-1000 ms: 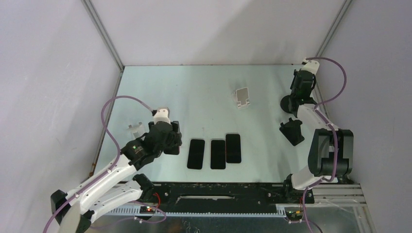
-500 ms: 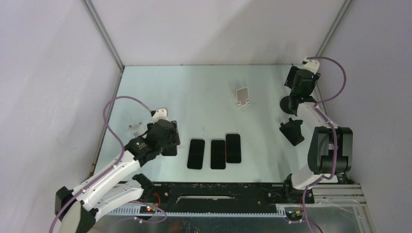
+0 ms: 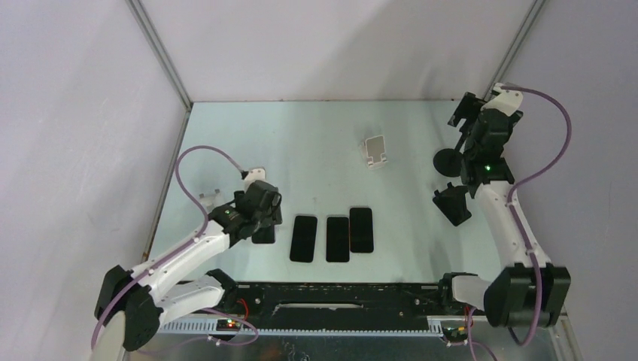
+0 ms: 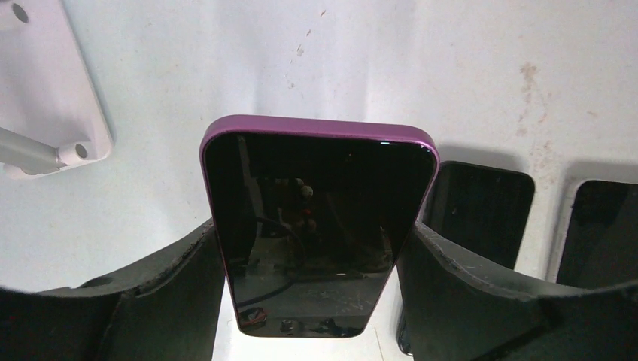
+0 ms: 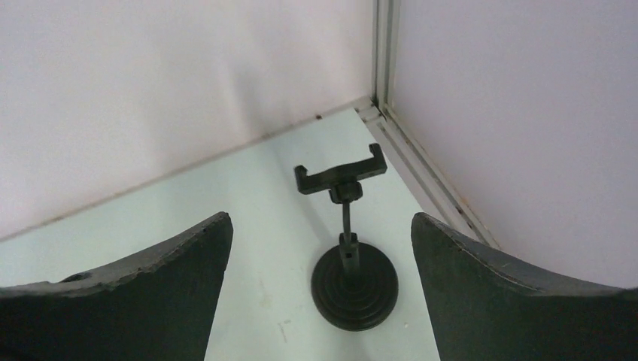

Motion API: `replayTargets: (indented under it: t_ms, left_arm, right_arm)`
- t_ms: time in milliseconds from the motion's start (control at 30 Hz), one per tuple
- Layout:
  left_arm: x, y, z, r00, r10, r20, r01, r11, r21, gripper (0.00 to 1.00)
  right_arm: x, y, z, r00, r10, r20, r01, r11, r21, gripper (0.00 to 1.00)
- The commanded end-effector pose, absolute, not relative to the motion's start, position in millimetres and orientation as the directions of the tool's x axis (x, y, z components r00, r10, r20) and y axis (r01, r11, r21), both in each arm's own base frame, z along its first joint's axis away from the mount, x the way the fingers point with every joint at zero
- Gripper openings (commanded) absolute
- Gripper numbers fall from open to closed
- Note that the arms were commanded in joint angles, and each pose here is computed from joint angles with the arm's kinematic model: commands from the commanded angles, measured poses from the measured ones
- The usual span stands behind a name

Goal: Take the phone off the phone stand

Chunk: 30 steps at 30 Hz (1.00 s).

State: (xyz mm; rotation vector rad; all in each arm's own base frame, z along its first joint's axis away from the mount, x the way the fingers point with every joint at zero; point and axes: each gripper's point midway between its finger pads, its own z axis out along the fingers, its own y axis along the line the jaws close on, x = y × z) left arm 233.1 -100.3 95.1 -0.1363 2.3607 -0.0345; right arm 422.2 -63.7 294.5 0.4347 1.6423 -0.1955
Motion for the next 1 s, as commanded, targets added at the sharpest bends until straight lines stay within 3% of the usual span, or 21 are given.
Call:
replayTargets:
  t_ms: [0,367,967]
  left_arm:
    - [245,-106,92,-0.695,-0.139,-0.705,-0.115,0.99,-0.083,0.0]
    - [236,-119,44,-0.786,-0.145,-0.601,-0.115,0.989,-0.089,0.0]
    - [202,-126,-6,-0.876,-0.144,-0.46,-0.111,0.989,-0.098,0.06]
  right_arm:
    - [398,-41,355,0.056,0.175,-0.983,0.314,0.931,0.184,0.91]
    - [343,45,416,0.161,0.168,-0.972,0.026,0.984,0.175,0.9]
    - [318,55,411,0.116,0.212,-0.97,-0.002,0.977,0.213,0.9]
